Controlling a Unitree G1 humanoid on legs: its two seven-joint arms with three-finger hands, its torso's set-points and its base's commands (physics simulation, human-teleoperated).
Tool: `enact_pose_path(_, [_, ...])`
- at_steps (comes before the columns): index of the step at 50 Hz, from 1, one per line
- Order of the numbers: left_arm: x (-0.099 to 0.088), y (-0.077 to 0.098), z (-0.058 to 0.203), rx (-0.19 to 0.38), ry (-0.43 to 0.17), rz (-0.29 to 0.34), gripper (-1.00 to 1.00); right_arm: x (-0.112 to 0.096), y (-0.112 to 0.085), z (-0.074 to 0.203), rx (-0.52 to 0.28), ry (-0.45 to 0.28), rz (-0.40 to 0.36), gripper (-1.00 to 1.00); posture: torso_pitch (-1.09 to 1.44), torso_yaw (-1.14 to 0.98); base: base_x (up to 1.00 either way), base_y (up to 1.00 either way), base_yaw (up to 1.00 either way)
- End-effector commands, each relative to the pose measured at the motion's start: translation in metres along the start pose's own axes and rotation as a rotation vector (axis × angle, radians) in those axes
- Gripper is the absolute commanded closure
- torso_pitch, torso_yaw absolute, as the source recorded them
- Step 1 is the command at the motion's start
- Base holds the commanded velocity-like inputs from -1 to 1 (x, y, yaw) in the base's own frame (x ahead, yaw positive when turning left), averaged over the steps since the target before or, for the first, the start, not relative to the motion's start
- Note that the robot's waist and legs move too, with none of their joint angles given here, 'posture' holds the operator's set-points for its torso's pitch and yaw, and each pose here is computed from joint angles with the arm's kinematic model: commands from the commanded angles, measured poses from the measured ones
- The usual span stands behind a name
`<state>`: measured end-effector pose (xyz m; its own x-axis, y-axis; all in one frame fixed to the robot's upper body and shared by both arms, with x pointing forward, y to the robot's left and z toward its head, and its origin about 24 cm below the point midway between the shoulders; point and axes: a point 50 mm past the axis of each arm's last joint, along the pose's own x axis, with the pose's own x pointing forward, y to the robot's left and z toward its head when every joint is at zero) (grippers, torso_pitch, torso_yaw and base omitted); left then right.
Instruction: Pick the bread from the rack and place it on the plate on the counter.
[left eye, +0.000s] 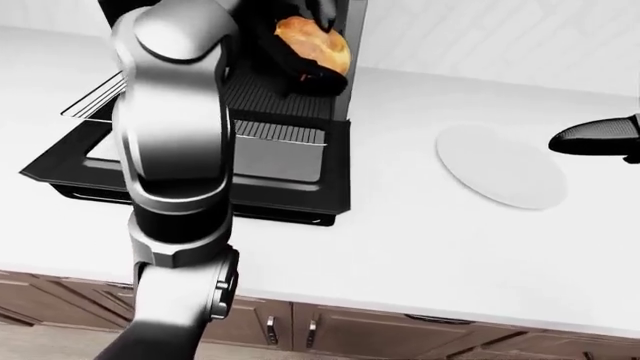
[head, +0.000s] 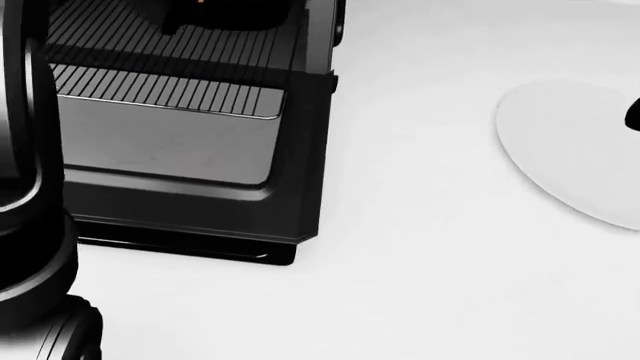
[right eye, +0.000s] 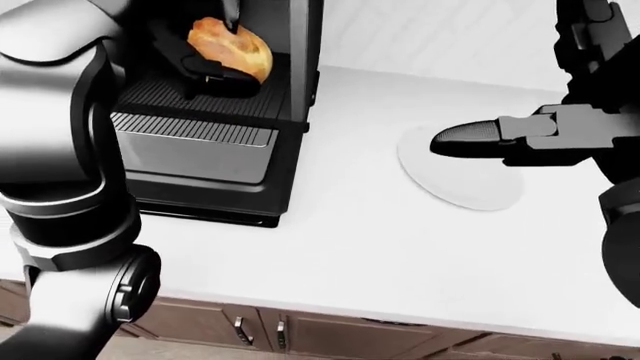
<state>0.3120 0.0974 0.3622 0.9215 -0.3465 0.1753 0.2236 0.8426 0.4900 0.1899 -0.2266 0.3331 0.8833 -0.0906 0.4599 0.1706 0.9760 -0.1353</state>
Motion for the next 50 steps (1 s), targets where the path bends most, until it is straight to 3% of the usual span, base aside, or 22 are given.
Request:
enact_pose_path(1, [-0.003,0.003,0.019,0.034,-0.08,0.026,1.0,-0.001,-0.005,0.01,0.005,-0.061,-0.03,-1.0,0.0,-0.11,0.0,0.0,0.0])
enact_pose_path(6, [-0.004,-0.001,0.031,0.036,-0.1,0.003,1.0,-0.005,-0.006,0.009,0.006,-0.059,-0.033,-1.0,0.0,-0.13,0.0,0.0,0.0])
enact_pose_path(14, [0.017,-0.014,0.033,0.032,-0.126,-0.041,1.0,-0.008,-0.009,0.008,0.005,-0.059,-0.042,-1.0,0.0,-0.17,0.0,0.0,0.0])
enact_pose_path(17, [0.013,-0.016,0.038,0.03,-0.133,-0.05,1.0,-0.008,-0.008,0.006,0.003,-0.057,-0.046,-1.0,0.0,-0.19,0.0,0.0,0.0])
enact_pose_path(30, [0.029,-0.031,0.036,0.014,-0.151,-0.088,1.0,-0.011,-0.012,0.005,-0.003,-0.053,-0.057,-1.0,0.0,-0.25,0.0,0.0,0.0])
enact_pose_path(50, [0.035,-0.04,0.031,0.009,-0.153,-0.113,1.0,-0.01,-0.009,0.002,0.002,-0.048,-0.053,-1.0,0.0,-0.35,0.0,0.0,0.0])
